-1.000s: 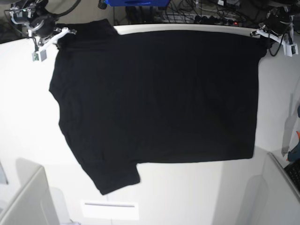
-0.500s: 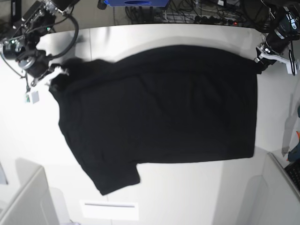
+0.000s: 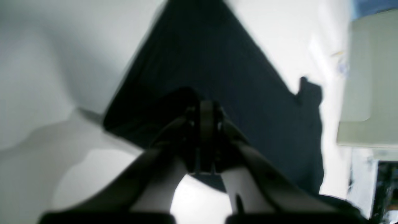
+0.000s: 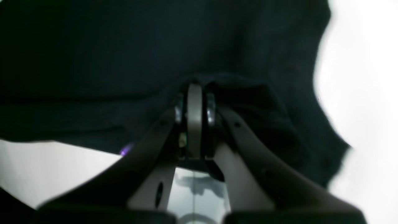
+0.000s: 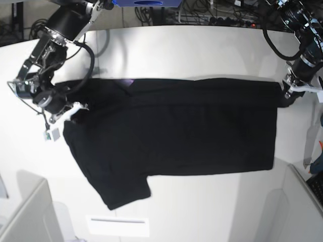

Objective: Fold the T-shirt properly
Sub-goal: 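Lift the shoulders and drag the shirt toward the robot to straighten it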

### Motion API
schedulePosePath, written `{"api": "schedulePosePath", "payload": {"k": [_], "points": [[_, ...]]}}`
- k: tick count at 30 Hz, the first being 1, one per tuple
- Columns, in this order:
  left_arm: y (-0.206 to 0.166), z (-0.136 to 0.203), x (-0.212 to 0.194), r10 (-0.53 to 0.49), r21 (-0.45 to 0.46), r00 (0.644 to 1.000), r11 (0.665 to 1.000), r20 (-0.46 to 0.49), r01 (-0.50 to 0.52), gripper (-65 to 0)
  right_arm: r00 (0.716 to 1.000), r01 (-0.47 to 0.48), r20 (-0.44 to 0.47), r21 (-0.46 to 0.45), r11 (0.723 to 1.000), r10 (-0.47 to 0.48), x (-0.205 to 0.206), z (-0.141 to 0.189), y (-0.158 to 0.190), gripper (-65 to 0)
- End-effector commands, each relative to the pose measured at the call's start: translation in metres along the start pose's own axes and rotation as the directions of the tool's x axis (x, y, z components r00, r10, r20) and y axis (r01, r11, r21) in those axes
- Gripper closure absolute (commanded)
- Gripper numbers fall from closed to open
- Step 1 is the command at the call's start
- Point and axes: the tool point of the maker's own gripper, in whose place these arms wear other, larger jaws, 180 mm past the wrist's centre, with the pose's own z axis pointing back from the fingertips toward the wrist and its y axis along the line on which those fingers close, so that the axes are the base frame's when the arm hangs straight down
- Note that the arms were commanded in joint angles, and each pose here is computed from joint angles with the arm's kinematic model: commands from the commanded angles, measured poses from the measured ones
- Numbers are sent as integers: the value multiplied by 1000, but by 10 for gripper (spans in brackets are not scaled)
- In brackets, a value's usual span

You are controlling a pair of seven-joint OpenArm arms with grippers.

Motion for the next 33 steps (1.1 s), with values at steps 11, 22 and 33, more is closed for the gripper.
{"api": "schedulePosePath", "payload": {"k": [11, 22, 33], "points": [[-9, -49, 15, -85, 41, 995, 995, -43, 86, 0, 999, 25, 46, 53, 998, -28, 38, -19, -2, 0], [-4, -71, 17, -41, 38, 996, 998, -83, 44, 0, 995, 81, 45, 104, 991, -86, 49, -40, 2, 0], [1, -75, 19, -17, 42, 996, 999, -86, 21, -150, 991, 127, 42, 78, 989, -130, 38, -35, -5, -105]]}}
